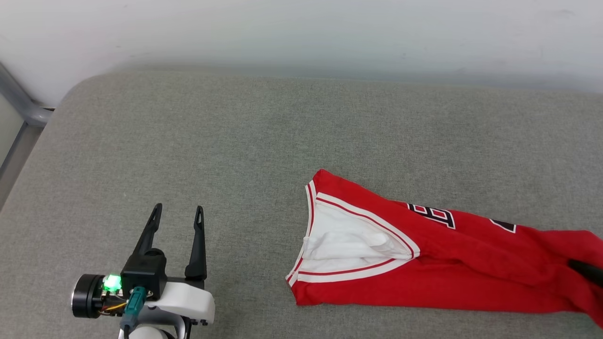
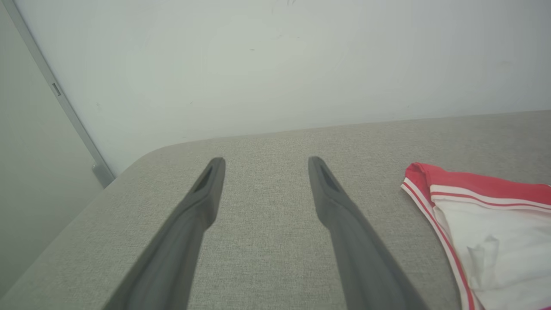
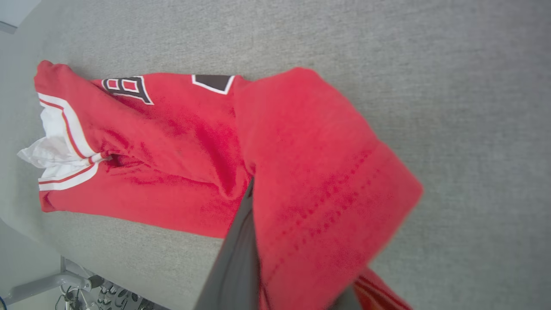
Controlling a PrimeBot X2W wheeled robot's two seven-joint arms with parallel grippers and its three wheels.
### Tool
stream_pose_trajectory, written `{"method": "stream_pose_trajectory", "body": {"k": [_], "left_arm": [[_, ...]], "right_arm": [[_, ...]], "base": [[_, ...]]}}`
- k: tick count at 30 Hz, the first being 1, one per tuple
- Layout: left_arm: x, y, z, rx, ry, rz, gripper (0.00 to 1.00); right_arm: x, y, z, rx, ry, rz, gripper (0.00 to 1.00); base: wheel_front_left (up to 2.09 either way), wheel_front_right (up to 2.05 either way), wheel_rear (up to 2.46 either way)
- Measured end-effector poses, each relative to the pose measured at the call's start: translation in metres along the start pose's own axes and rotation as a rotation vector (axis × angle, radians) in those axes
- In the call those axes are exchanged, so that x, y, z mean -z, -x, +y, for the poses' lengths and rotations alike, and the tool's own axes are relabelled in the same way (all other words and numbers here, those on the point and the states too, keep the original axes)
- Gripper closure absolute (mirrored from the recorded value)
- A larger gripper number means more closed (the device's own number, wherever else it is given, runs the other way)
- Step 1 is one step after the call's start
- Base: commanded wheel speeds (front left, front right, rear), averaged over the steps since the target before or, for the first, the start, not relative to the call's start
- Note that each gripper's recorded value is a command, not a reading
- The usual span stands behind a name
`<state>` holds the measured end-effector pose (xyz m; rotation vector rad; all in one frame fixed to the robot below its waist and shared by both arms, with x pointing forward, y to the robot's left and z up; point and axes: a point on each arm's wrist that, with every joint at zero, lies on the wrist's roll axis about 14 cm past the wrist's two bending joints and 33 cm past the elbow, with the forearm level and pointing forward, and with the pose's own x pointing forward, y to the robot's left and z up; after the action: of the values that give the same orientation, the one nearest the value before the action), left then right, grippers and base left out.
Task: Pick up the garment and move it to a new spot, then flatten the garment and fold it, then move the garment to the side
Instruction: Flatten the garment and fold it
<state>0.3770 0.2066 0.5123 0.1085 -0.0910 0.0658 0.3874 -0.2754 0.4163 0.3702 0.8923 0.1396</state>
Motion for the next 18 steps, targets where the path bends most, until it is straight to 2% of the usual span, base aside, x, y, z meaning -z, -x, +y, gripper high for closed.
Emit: {"method": "stream_pose_trajectory", "body": {"k": [10, 18], "left_arm": [[0.002, 0.003, -0.003, 0.008, 0.008, 0.006, 0.00], [0.006, -0.004, -0.007, 0.016, 0.019, 0.014, 0.00]], "right_arm": [[-0.004, -0.007, 0.105, -0.269, 0.134, 0.026, 1.00], [-0.010, -0.031, 0.174, -0.376, 0.302, 0.070, 1.00]], "base": [[0.00, 0.00, 0.00], [0.00, 0.00, 0.00]]}}
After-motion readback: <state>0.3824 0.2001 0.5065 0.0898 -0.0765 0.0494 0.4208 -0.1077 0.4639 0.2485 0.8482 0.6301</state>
